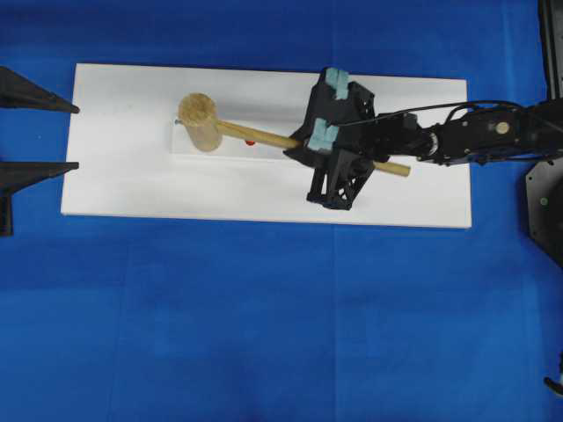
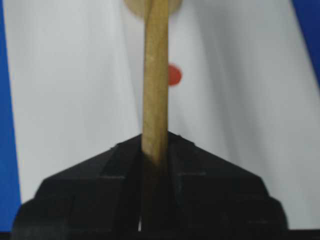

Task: Hit the mark with a hammer.
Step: 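Swing the mallet head down onto the red dots with the right gripper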

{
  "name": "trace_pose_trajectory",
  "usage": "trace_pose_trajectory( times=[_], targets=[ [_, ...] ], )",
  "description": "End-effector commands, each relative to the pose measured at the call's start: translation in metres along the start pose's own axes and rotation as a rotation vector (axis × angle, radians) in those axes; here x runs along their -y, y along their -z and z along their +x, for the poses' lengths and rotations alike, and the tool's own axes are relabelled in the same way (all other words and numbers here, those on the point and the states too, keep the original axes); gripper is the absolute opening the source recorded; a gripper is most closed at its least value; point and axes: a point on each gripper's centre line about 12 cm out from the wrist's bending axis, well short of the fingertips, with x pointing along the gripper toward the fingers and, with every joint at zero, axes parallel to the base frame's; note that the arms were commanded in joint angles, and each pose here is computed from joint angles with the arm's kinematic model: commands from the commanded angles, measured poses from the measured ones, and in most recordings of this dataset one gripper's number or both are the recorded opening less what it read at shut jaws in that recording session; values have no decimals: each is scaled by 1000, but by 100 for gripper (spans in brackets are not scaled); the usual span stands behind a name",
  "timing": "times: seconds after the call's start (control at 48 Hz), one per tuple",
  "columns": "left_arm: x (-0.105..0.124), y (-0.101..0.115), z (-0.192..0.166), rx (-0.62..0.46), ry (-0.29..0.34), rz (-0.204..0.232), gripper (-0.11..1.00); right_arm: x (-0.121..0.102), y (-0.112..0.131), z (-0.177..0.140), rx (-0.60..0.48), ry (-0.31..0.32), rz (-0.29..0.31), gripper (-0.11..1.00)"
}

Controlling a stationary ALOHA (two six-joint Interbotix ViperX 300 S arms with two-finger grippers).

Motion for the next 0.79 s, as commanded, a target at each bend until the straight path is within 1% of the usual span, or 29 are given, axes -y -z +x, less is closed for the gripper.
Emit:
trace_pose_trajectory(
  times=[0.0,0.104,0.208,0.354,0.459,0.625,0.75,0.771],
  targets=[
    [-1,-5,0,14,-3,-2,78,3,-25,-25,95,8,12,2],
    [-1,-4,0,12,-3,-2,78,6,-32,-49,148,1,19,2],
    [-1,-5,0,14,-3,-2,78,11,-28,-73,181,-3,23,2],
    [-1,-5,0,17,-3,-2,78,14,-18,-86,190,2,28,2],
    [-1,-4,0,15,-3,0,78,11,-17,-87,189,-8,22,2],
    [-1,-5,0,17,-3,-2,78,11,-9,-79,156,-1,20,2],
    [-1,-4,0,15,-3,-2,78,11,17,-54,42,10,26,2],
    [-1,-4,0,15,-3,-2,78,11,22,-49,20,12,34,2]
  ],
)
